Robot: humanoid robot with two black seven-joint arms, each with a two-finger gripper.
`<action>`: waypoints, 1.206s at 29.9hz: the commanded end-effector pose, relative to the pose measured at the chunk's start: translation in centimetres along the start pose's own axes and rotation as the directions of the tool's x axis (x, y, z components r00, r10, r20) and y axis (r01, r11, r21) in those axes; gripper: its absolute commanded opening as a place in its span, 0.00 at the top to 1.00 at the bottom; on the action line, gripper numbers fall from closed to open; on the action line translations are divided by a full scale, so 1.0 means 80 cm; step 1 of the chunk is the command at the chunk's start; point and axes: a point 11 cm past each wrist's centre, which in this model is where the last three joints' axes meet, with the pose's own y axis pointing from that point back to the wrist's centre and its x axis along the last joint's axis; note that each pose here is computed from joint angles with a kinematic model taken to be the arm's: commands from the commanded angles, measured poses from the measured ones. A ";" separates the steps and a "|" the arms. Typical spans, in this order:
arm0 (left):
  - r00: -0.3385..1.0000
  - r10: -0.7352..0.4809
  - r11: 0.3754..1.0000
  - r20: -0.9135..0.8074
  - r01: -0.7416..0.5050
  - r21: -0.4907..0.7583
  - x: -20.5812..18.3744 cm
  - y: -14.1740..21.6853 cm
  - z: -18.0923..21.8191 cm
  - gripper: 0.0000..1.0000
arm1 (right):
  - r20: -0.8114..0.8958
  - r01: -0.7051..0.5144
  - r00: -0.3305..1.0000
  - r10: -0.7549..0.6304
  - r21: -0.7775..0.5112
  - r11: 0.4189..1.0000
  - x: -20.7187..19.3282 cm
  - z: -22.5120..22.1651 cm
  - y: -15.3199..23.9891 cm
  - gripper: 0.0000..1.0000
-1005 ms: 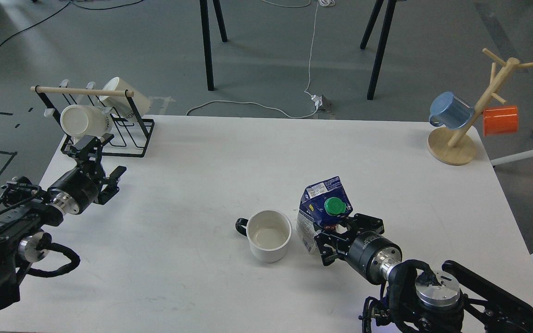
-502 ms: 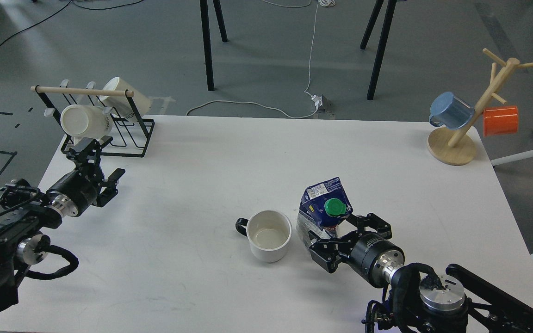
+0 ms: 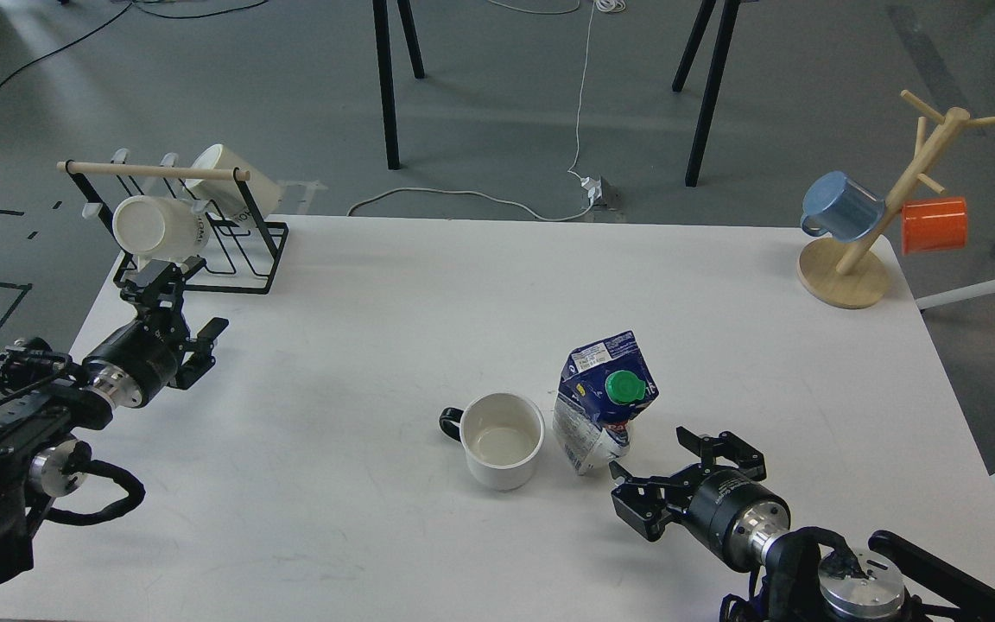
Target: Place cup and milk with both arms
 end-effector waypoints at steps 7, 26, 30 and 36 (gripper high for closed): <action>1.000 0.002 1.000 0.001 -0.002 0.001 0.001 0.001 0.000 0.01 | -0.038 -0.002 0.999 0.007 0.112 0.994 0.015 -0.066 0.028 0.05; 1.000 -0.003 0.997 0.021 0.005 -0.078 0.003 -0.020 0.051 0.01 | -0.555 0.592 0.732 -0.395 0.232 0.772 -0.185 -0.226 0.080 0.01; 0.999 -0.002 0.992 0.047 0.008 -0.129 0.008 -0.029 0.090 0.01 | -0.684 0.683 0.531 -0.501 -0.004 0.730 -0.214 -0.191 0.056 0.01; 0.997 0.009 0.988 0.080 0.004 -0.156 0.018 -0.030 0.117 0.01 | -0.698 0.690 0.473 -0.538 -0.086 0.719 -0.202 -0.201 0.036 0.01</action>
